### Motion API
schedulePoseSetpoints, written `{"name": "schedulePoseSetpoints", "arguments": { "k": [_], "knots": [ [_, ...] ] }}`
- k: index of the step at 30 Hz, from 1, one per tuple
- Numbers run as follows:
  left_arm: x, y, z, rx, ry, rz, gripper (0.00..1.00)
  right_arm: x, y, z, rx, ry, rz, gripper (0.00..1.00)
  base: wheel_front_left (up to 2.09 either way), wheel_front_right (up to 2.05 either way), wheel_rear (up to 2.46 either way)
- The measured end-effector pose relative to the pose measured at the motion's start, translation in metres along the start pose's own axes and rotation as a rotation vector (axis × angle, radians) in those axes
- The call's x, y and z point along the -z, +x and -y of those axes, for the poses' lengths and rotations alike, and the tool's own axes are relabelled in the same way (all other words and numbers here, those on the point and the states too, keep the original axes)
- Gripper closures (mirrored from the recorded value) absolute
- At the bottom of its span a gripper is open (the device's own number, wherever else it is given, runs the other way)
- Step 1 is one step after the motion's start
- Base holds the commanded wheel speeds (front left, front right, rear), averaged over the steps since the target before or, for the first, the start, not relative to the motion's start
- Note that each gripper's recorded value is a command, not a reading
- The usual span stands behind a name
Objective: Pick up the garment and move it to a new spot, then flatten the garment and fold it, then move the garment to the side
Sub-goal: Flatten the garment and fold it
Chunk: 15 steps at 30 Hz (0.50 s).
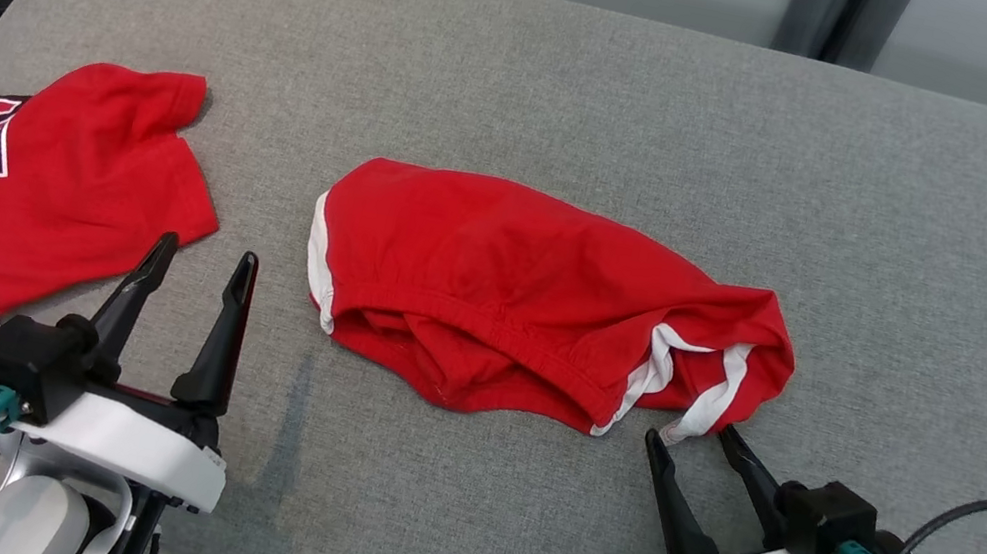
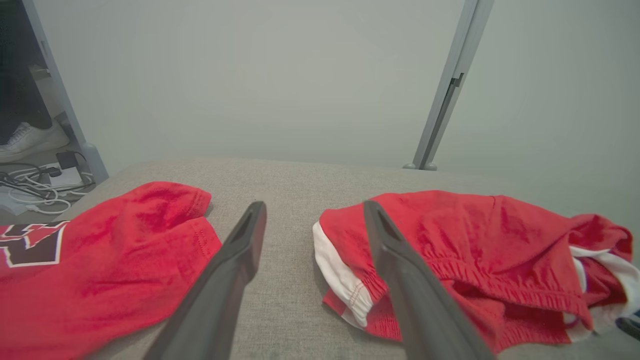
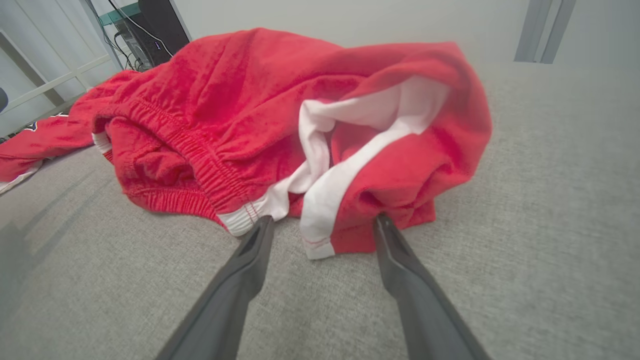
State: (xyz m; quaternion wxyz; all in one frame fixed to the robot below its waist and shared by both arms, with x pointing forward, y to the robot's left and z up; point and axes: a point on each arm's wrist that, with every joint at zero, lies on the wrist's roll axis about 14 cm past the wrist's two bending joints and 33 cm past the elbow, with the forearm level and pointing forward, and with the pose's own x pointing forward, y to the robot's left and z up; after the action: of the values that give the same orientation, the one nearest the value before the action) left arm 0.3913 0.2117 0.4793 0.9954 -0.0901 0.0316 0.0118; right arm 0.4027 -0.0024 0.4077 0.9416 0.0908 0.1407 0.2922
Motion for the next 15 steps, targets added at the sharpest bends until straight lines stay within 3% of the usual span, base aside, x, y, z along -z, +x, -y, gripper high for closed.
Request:
{"name": "schedulePoseSetpoints", "arguments": {
  "k": [1,2,9,15],
  "knots": [
    [0.002,0.001,-0.001,-0.002,0.002,-0.004,0.00,0.002,0.003,0.001,-0.001,0.000,-0.006,0.71,0.00,0.00,0.00],
    [0.001,0.002,-0.002,-0.003,0.003,-0.001,0.00,0.003,0.005,0.001,-0.003,-0.001,-0.010,1.00,0.00,0.00,0.00],
    [0.006,0.005,-0.005,-0.014,-0.002,-0.008,0.00,0.004,0.007,0.019,0.038,-0.017,-0.008,1.00,0.00,0.00,0.00],
    [0.005,0.010,0.003,0.008,-0.007,0.003,0.00,-0.028,-0.003,0.052,0.112,-0.095,0.084,1.00,0.00,0.00,0.00]
  ]
}}
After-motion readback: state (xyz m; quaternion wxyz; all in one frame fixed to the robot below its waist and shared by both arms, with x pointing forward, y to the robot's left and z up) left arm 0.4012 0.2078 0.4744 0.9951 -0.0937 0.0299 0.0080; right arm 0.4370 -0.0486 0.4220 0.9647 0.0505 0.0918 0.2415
